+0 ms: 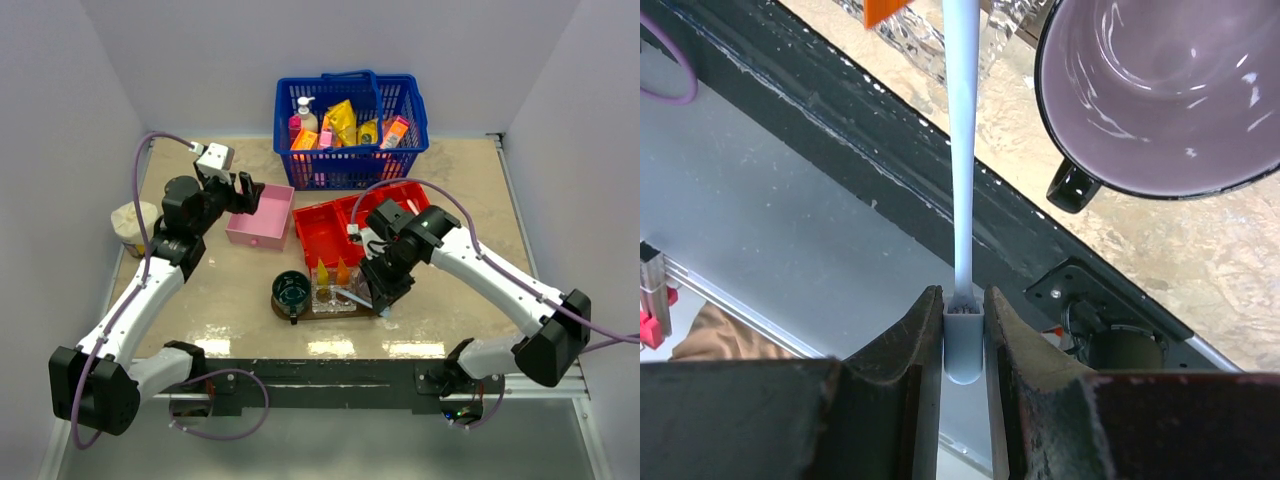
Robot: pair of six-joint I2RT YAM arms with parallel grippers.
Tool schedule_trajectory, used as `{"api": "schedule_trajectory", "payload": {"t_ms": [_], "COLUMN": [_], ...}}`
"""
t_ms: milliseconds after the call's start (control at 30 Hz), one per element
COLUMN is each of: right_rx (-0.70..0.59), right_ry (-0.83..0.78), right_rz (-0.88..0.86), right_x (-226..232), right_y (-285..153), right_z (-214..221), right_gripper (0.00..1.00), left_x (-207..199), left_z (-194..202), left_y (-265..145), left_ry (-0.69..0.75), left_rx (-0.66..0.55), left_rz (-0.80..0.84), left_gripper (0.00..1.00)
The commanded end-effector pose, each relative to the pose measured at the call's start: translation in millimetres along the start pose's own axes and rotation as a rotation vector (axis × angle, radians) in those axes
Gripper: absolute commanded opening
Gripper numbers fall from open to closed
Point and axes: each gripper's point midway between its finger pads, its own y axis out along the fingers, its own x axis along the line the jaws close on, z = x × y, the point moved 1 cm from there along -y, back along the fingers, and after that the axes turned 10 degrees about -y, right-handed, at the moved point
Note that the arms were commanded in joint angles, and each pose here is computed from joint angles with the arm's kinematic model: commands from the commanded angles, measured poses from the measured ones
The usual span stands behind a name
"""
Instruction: Prepare toiletry sets of a toothbrush and toothpaste on the tray
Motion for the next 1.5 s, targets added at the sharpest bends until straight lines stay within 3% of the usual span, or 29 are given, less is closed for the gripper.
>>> {"api": "schedule_trajectory", "payload": {"t_ms": [0,500,933,1467], "right_rx": [-0.053,-0.036,-0.039,-0.066], "right_ry": [-0.035,-0.027,-0.024,-0.032], "right_rz": [-0.007,0.016,0.015,0.020], "right_x": [2.9,-1.0,0.0,1.3], "right_y": [-5.5,1.2,6.1,2.8], "right_z": [-15.8,-24.8,-31.4,-39.4], "right_gripper": [0.00,0.02,0.16,0.42], "left_x": [-7.3,-9.3,-10.1,-10.5], "left_z": [-10.7,-12.3,-12.9,-13.6], "left_y": [-0.5,-2.0,-2.0,-3.0], "left_ry": [0.011,0.007,0.005,0.005], "left_rx": [-0.036,-0.040,-0.040,-0.043], "left_rz": [0.028,0.039,0.042,0.043], "left_gripper": [0.77,0.77,0.77,0.77]}}
